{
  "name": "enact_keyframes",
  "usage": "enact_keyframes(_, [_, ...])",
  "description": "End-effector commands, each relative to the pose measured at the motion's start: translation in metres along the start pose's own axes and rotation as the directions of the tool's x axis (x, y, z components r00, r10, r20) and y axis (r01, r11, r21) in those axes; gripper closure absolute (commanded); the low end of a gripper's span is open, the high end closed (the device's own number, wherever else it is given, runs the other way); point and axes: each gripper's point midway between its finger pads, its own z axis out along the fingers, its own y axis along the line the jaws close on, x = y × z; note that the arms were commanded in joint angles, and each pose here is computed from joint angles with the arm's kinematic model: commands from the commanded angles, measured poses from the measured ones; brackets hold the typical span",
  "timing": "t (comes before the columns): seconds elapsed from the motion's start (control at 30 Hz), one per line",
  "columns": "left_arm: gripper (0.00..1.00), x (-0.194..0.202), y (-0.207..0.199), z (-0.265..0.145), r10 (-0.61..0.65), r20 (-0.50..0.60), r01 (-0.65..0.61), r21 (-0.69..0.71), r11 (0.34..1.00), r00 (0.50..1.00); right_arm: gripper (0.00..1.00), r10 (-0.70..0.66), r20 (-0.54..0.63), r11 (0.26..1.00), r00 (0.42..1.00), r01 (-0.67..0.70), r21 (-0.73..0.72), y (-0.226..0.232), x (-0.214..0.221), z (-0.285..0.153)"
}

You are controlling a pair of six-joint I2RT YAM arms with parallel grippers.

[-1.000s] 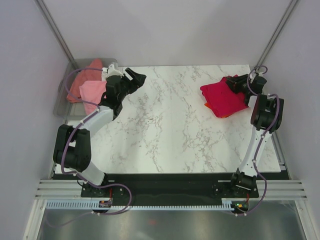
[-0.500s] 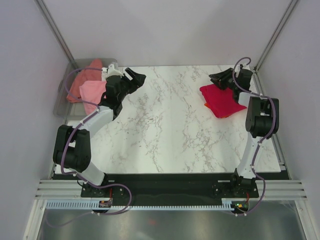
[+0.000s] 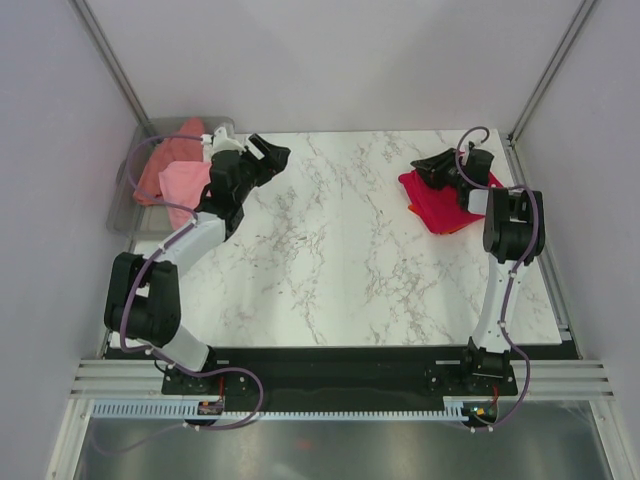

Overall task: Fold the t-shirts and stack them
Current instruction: Neatly place the folded tshirt to the corner, then reset both grippers

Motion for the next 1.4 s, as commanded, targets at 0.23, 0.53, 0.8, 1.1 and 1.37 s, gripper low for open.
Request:
enact_keyframes(0.23, [0.08, -0.047, -0.027, -0.034, 0.111, 0.140, -0.117, 0.036, 0.993, 0.984, 0.54, -0.425, 0.191, 0.896, 0.885, 0.441, -0.049, 0.124, -0.032, -0.067])
enact_keyframes(0.53, [0.00, -0.046, -0.014, -0.083, 0.163, 0.125, -0.161, -0.032, 0.987, 0.979, 0.02, -0.602, 0.263, 0.790, 0.754, 0.609, 0.066, 0.152, 0.009, -0.169])
enact_keyframes(0.8, [0.00, -0.003, 0.027, -0.147, 0.184, 0.047, -0.180, -0.082, 0.980, 0.982, 0.02, -0.662, 0.269, 0.748, 0.700, 0.589, 0.308, 0.094, 0.049, -0.245])
enact_keyframes(1.1, [0.00, 0.044, 0.079, -0.196, 0.245, 0.024, -0.241, -0.116, 0.964, 0.969, 0.02, -0.647, 0.233, 0.734, 0.726, 0.511, 0.448, 0.007, 0.086, -0.273])
enact_keyframes(1.37, [0.01, 0.060, 0.111, -0.207, 0.334, 0.105, -0.320, -0.133, 0.938, 0.937, 0.02, -0.641, 0.306, 0.731, 0.704, 0.439, 0.522, -0.017, 0.087, -0.292])
